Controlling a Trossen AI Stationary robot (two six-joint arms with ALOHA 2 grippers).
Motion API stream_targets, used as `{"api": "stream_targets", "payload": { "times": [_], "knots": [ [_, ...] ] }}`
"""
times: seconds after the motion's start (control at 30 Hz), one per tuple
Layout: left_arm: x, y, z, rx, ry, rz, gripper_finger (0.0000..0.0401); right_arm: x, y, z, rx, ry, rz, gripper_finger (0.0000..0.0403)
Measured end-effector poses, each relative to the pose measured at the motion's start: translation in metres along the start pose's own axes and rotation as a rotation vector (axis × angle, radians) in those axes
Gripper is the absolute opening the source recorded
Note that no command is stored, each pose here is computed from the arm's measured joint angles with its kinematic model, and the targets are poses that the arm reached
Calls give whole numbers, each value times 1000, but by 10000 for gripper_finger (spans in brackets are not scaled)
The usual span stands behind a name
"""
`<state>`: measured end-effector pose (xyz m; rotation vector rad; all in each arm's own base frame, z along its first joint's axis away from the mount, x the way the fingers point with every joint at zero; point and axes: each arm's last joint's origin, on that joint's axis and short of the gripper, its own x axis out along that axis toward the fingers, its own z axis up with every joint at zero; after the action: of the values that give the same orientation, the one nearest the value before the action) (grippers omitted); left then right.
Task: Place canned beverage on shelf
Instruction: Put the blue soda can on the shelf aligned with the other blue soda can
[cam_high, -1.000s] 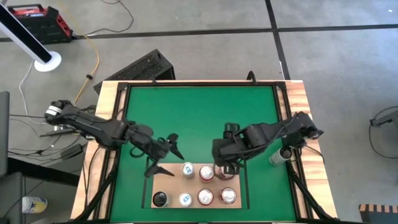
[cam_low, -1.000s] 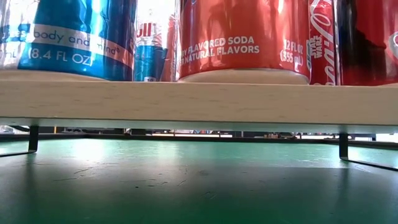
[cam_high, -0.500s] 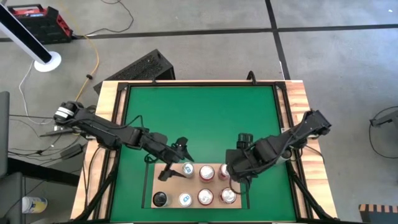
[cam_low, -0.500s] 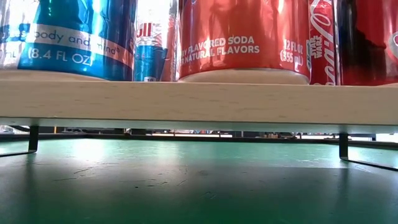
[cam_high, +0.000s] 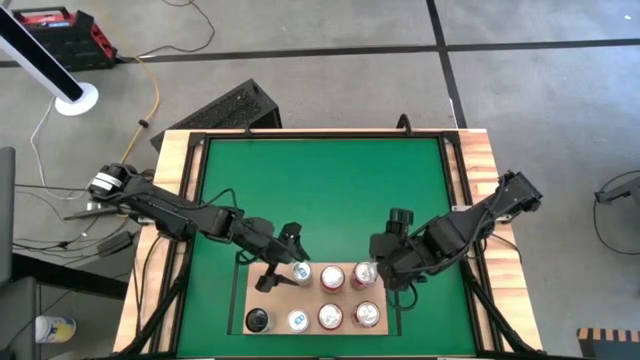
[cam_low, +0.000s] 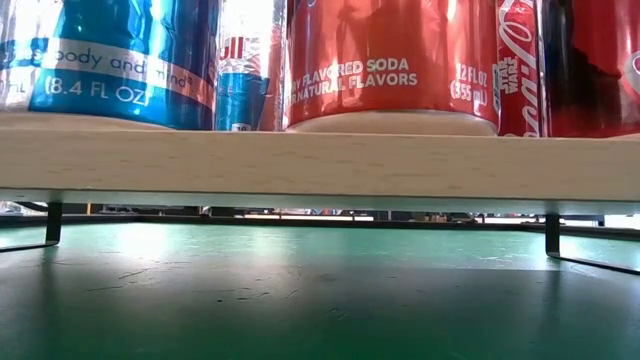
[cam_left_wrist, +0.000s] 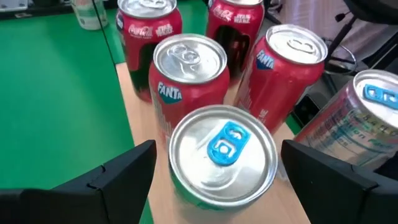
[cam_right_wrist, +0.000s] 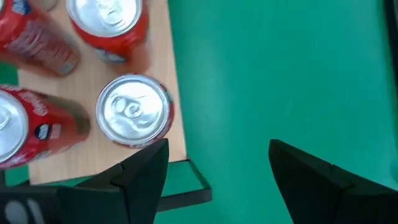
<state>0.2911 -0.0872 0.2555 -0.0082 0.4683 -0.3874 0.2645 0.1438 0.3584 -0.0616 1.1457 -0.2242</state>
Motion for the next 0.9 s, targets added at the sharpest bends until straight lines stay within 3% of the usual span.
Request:
{"api": "stream_targets", "payload": {
  "times": [0.33, 0.67, 0.9],
  "knots": [
    [0, 0, -1, 10, 9, -1, 324, -1, -1, 2, 12, -33, -15, 302],
    [0, -1, -1, 41, 9, -28, 225, 0, -3, 5, 57, -51, -9, 302],
    [0, -1, -1, -34, 7, 3, 221, 0, -3, 5, 64, -51, -9, 302]
  ]
}}
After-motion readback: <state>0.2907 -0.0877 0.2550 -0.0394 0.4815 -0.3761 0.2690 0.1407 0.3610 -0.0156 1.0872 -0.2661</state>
